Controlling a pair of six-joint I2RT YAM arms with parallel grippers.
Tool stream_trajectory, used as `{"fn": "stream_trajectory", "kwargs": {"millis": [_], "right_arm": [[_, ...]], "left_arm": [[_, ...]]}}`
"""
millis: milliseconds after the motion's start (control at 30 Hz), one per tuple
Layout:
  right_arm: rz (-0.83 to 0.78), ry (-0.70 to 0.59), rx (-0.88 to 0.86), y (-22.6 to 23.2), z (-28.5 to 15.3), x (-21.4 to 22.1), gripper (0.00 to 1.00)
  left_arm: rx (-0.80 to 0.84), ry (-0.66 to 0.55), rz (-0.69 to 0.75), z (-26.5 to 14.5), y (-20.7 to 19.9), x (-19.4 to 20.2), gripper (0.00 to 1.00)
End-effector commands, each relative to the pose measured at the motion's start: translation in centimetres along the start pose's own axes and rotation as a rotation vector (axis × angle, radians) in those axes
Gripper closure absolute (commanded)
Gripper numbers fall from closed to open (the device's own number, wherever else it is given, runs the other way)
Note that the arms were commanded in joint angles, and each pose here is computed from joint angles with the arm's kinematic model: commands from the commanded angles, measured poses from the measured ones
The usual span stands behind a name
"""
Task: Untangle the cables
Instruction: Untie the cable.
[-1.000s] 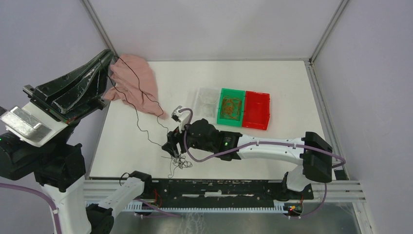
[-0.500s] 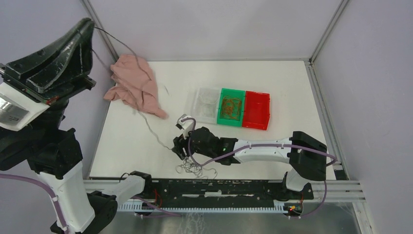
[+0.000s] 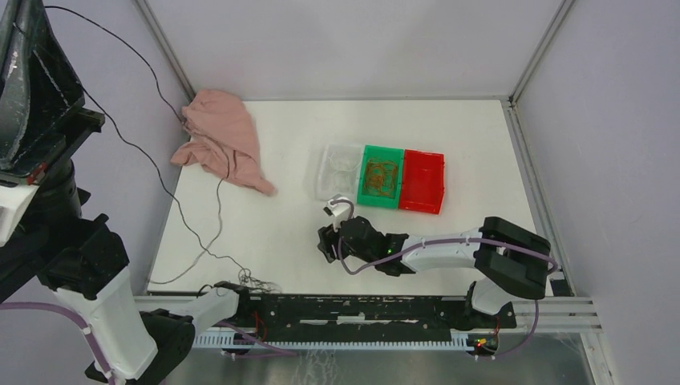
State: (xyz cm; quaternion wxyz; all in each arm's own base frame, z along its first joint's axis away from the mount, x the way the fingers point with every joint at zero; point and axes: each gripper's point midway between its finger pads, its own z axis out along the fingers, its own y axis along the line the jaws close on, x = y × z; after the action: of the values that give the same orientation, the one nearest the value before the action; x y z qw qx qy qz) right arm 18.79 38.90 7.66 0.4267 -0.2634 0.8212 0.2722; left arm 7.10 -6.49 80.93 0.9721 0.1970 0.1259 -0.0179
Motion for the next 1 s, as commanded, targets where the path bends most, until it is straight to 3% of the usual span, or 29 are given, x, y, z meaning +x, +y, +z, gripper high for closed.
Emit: {"fn": "stream_trajectory", "kwargs": {"millis": [0,167,467,733,967], "right_arm": [[0.073,-0.152,-0.016,0.0,-1.6,-4.1,0.35],[0.041,-0.273,-0.151,2.9,-5.9,-10.6,0.27],[-0.041,-0.459,-0.631,14.2,-15.0,-21.1,0.26],[-0.079,-0.460,-0.557,14.9,-12.6,-23.2,0.28],[-0.093,-0.412,-0.469,14.1,-9.0,-21.9,0.32]], "left_arm": [[0.005,0.049,0.034,0.4,-0.1,2.5,0.97],[0.075,0.120,-0.014,-1.2,-2.3,5.1,0.97],[0.103,0.172,-0.045,-2.3,-3.5,7.2,0.97],[0.118,0.169,-0.085,-2.1,-4.0,7.3,0.97],[0.143,0.150,-0.130,-2.0,-4.6,6.9,0.97]]}}
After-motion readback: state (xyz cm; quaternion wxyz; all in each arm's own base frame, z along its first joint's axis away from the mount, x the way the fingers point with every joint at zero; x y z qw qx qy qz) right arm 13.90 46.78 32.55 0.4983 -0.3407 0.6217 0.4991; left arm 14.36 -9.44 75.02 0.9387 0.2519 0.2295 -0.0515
